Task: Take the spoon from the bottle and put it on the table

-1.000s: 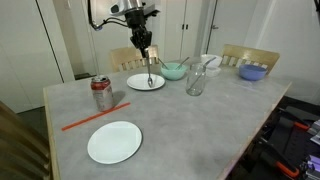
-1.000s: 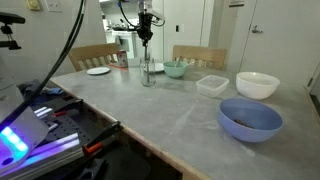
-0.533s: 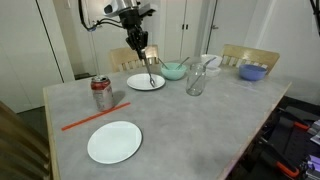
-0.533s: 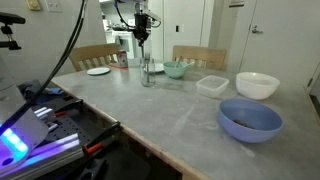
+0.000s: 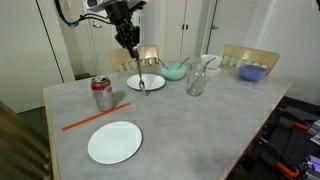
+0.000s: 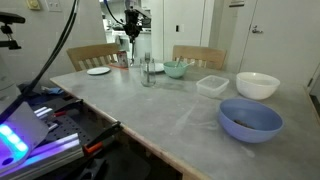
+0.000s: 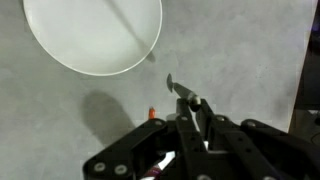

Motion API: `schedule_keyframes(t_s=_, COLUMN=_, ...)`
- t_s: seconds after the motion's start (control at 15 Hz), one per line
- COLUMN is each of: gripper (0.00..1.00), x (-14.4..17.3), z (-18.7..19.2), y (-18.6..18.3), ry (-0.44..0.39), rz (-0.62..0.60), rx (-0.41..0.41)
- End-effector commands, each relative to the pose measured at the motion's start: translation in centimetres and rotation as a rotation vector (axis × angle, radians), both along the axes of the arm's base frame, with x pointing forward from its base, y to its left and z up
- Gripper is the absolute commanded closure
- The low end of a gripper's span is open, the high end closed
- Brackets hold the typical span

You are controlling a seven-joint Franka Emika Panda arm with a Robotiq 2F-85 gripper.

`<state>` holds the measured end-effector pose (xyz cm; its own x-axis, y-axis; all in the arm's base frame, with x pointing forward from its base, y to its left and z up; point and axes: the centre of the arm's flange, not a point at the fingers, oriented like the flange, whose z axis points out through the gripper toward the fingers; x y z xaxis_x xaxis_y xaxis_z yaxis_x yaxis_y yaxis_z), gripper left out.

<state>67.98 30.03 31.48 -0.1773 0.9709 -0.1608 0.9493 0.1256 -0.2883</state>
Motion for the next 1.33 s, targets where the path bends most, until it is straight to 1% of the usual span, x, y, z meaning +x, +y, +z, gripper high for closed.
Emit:
schedule_keyframes(t_s=0.0, gripper=0.96, x=1.5, z=-0.7, y=0.7, ry=0.027, rz=0.008, rx=-0.009)
schedule_keyframes(t_s=0.4, gripper=0.96, x=2.2, z=-3.3, y=0.4, ry=0.075, rz=0.045, rx=0.020)
schedule_keyframes(t_s=0.87, gripper=0.96, x=4.0, z=-5.1, y=1.2, ry=0.083, rz=0.112, rx=0.093)
schedule_keyframes(t_s=1.27, gripper=0.96, x=5.2, z=-5.5, y=2.6, ry=0.086, rz=0.151, rx=0.153)
